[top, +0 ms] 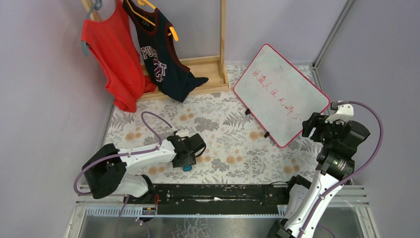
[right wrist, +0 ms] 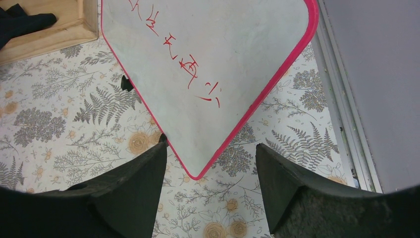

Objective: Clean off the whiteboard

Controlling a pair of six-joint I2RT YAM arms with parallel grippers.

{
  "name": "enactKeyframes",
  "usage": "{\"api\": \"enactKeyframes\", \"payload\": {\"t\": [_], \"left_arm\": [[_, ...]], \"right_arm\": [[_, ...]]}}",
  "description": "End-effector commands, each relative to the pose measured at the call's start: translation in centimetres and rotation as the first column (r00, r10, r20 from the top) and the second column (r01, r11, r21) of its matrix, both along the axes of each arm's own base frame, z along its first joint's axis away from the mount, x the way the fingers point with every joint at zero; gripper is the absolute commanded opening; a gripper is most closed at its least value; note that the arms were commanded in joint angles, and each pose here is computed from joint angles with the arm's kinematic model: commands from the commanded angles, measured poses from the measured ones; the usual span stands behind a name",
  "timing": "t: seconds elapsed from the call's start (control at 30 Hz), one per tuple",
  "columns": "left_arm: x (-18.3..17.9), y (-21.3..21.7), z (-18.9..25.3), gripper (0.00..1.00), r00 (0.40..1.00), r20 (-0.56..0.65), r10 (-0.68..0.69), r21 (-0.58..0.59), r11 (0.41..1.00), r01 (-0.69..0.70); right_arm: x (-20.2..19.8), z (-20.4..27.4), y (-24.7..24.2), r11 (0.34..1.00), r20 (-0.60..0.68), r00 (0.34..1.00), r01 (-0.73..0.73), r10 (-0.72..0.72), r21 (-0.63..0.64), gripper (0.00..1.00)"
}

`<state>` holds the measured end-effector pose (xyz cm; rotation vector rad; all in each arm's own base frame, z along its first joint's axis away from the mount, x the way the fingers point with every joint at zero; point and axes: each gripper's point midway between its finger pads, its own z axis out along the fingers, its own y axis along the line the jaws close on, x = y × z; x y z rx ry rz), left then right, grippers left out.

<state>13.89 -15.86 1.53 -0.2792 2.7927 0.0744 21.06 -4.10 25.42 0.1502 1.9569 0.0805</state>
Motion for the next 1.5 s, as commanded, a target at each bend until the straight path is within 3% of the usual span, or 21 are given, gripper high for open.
{"api": "enactKeyframes", "payload": {"t": [0.0,0.33,0.47,0.67,0.87,1.03,1.17,1.33,1.47], "left_arm": [[0.5,-0.3,-0.2,0.49,1.000,0.017,0.000,-0.016,1.000,0.000],[0.5,-0.6,-0.1,0.41,1.000,0.016,-0.011,-0.022,1.000,0.011],[0.4,-0.8,-0.3,0.28,1.000,0.008,-0.022,-0.032,0.999,0.022],[0.5,-1.5,-0.1,0.00,0.999,0.010,-0.041,-0.061,0.997,0.041],[2.2,-4.2,2.0,0.00,0.985,0.104,-0.136,-0.161,0.975,0.151],[6.1,-7.8,8.0,0.00,0.898,0.337,-0.283,-0.199,0.911,0.362],[9.0,-9.6,13.0,0.00,0.768,0.501,-0.398,-0.105,0.853,0.511],[11.7,-11.1,17.1,0.00,0.659,0.601,-0.453,-0.004,0.822,0.569],[13.0,-12.1,18.3,0.00,0.634,0.633,-0.444,0.011,0.824,0.567]], "right_arm": [[0.4,1.3,0.2,1.000,0.046,0.999,-0.017,0.018,-0.017,0.73],[0.5,1.2,0.2,1.000,0.047,0.999,-0.019,0.019,-0.017,0.74],[0.5,1.2,0.2,1.000,0.046,0.999,-0.019,0.020,-0.017,0.74],[0.6,1.1,0.2,1.000,0.043,0.999,-0.020,0.021,-0.013,0.74],[0.6,1.1,0.2,1.000,0.039,0.999,-0.028,0.028,-0.009,0.74],[0.8,1.0,0.6,0.999,0.027,0.998,-0.052,0.052,0.013,0.74],[1.3,0.9,1.0,0.993,-0.025,0.994,-0.109,0.110,0.048,0.72],[1.9,2.1,0.2,0.990,-0.081,0.987,-0.138,0.139,0.020,0.73],[2.4,4.8,-1.1,0.992,-0.076,0.991,-0.115,0.112,-0.042,0.74]]}}
